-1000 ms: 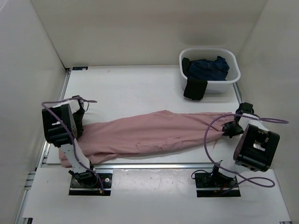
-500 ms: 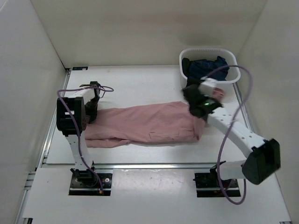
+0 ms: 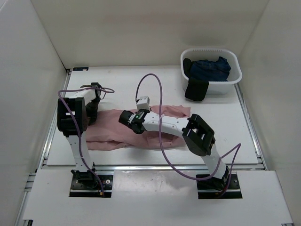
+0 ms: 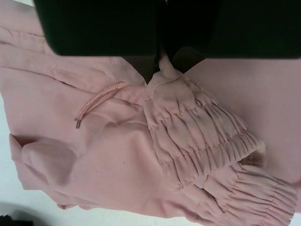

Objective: Fold and stack the trousers
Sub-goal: Fold the trousers

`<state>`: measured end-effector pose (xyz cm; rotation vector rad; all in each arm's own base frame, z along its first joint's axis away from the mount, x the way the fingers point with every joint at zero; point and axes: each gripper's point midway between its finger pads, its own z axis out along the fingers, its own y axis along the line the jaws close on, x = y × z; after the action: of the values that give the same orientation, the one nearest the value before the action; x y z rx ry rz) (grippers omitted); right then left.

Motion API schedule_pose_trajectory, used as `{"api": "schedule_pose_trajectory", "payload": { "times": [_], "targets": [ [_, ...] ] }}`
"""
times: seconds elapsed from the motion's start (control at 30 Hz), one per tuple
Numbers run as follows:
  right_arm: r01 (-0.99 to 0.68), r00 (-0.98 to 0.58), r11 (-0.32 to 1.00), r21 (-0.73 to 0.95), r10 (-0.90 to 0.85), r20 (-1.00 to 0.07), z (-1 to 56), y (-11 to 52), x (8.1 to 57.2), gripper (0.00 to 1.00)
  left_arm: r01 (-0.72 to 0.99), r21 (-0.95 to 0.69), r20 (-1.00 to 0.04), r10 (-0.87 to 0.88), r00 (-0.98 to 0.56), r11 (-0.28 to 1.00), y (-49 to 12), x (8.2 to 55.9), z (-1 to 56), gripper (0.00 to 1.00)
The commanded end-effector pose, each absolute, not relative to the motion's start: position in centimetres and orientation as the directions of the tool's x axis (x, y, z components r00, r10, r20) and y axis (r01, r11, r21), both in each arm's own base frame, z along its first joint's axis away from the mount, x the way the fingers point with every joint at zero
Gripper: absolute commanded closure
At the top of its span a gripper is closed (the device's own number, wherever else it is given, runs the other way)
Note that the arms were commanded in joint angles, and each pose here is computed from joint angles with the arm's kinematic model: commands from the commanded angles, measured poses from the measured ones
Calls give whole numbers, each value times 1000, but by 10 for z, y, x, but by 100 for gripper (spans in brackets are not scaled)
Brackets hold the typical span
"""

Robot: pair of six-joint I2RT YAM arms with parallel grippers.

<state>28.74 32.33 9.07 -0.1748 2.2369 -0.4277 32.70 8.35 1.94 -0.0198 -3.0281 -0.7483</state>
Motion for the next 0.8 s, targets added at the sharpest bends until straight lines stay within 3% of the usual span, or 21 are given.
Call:
{"api": "schedule_pose_trajectory", "payload": {
  "times": [0.0, 0.13, 0.17, 0.23, 0.27, 0.3, 0.37, 0.53, 0.67, 0.7, 0.77],
  "targets": [
    [38, -653, 957, -289, -195, -732, 95, 332, 283, 100, 11, 420, 39, -6, -999, 907, 76, 326, 3, 50],
    [-32, -631, 955, -296, -249, -735, 98, 357, 280, 100, 7, 420, 30, -6, -1000, 907, 76, 329, 4, 49],
    [-132, -657, 943, -305, -314, -686, 89, 365, 274, 99, 7, 420, 30, -6, -1000, 907, 76, 329, 4, 49],
    [-268, -662, 936, -227, -350, -663, 81, 395, 269, 83, 7, 420, 30, -6, -1000, 907, 76, 329, 4, 49],
    [-321, -671, 918, -233, -394, -628, 72, 397, 264, 57, 7, 420, 30, -6, -1000, 907, 76, 329, 4, 49],
    [-389, -648, 889, -243, -451, -613, 77, 405, 258, 46, 7, 420, 30, -6, -1000, 907, 76, 329, 4, 49],
    [-471, -613, 857, -208, -488, -621, 97, 414, 250, 31, 7, 420, 30, -6, -1000, 907, 76, 329, 4, 49],
    [-607, -458, 783, -136, -485, -745, 172, 403, 232, 31, 11, 412, 39, -6, -999, 911, 74, 324, 3, 49],
    [-489, -532, 861, -138, -420, -735, 189, 341, 271, 31, 7, 412, 30, -6, -1000, 911, 74, 325, 6, 47],
    [-473, -565, 871, -132, -415, -713, 182, 332, 282, 20, 7, 412, 30, -6, -1000, 911, 74, 325, 6, 47],
    [-480, -637, 866, -142, -455, -622, 154, 309, 311, 10, 7, 412, 30, -6, -1000, 911, 74, 325, 6, 47]
  ]
}}
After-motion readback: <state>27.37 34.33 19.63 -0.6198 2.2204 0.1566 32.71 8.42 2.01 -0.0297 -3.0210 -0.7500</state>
